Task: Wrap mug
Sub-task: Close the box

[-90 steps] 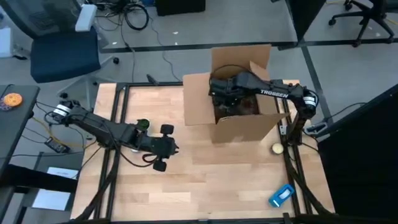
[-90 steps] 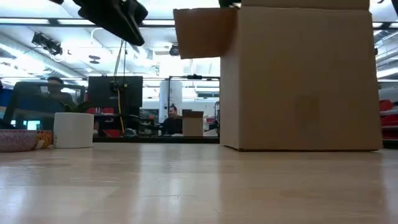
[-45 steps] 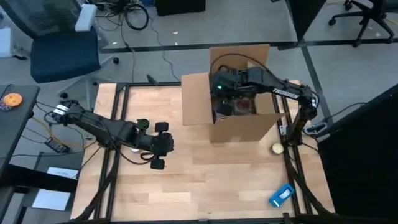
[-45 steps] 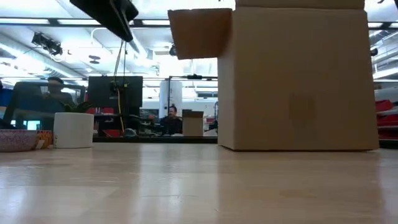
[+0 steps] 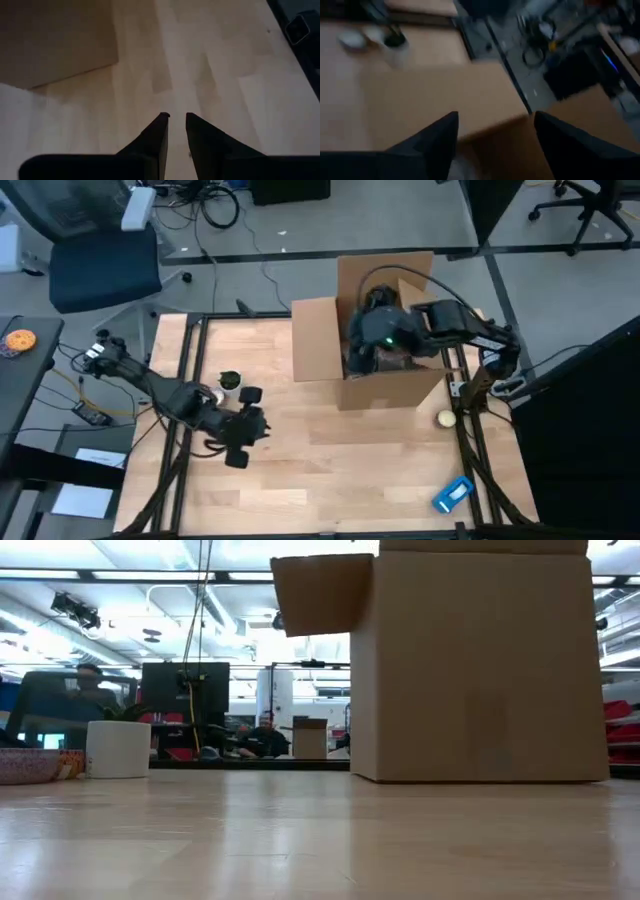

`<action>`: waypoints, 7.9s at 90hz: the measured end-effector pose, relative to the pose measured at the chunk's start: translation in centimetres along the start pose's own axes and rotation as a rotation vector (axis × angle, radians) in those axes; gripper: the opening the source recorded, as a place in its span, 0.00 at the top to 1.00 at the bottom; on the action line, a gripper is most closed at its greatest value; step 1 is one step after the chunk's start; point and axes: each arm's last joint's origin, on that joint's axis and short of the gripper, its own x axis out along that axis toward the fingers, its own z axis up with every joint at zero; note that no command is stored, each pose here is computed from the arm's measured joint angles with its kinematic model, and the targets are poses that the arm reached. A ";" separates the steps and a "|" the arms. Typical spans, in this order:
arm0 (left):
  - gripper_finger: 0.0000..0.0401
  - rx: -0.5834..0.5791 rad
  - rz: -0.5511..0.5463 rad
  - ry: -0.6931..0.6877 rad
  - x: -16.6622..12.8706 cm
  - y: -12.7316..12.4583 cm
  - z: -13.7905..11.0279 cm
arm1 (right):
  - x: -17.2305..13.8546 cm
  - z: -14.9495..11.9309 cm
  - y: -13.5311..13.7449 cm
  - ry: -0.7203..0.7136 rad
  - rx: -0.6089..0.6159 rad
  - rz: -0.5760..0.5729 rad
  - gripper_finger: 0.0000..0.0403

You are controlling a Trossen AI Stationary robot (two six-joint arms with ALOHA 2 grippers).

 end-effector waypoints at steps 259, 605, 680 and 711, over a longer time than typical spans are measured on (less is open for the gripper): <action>0.87 0.129 0.105 -0.483 3.3 -5.5 7.6 | 5.5 -15.7 -4.7 0.799 0.911 0.184 1.00; 0.87 -0.131 0.541 -0.368 10.2 14.1 12.8 | -14.4 -24.3 -11.8 0.058 0.979 -0.245 1.00; 0.87 -0.118 0.345 -0.483 14.1 13.3 13.6 | -4.9 -23.5 -7.0 0.420 1.092 -0.030 1.00; 0.87 -0.173 0.430 -0.712 13.3 14.2 15.3 | -1.2 -20.7 -6.7 0.344 0.982 0.059 1.00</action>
